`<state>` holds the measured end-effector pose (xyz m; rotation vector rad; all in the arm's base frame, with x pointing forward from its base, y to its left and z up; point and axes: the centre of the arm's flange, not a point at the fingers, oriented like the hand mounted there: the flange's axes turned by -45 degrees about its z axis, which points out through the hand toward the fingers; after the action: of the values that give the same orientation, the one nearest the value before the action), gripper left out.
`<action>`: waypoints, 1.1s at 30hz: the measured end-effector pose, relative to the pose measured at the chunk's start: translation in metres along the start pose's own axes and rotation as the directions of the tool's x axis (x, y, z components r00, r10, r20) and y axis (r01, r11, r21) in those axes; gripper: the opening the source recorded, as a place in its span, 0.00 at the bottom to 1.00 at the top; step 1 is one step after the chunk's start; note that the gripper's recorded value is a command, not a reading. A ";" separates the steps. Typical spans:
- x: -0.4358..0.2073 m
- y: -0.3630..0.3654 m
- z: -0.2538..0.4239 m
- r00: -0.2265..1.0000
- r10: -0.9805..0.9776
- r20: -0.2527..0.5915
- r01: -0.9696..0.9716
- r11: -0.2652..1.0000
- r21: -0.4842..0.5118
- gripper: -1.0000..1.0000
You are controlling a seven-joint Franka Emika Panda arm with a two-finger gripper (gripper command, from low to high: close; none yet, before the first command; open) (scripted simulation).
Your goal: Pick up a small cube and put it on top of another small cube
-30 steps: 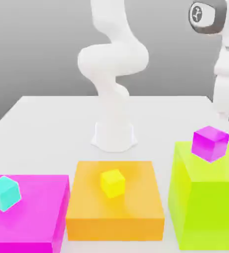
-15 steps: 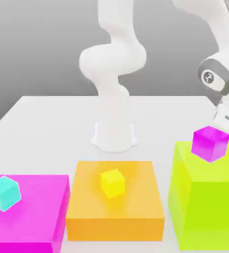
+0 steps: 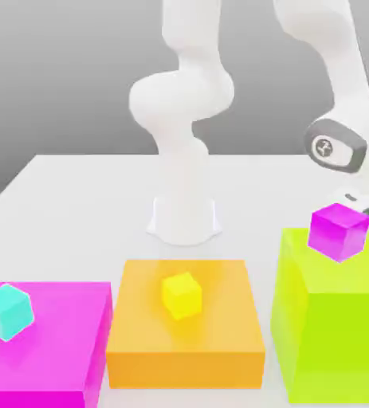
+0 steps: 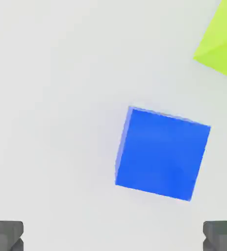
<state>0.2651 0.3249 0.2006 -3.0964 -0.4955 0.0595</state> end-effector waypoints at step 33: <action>0.044 -0.022 -0.106 0.996 0.081 0.022 -0.082 0.995 0.049 0.00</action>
<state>0.3040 0.3597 0.3054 -3.0691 -0.3625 0.1014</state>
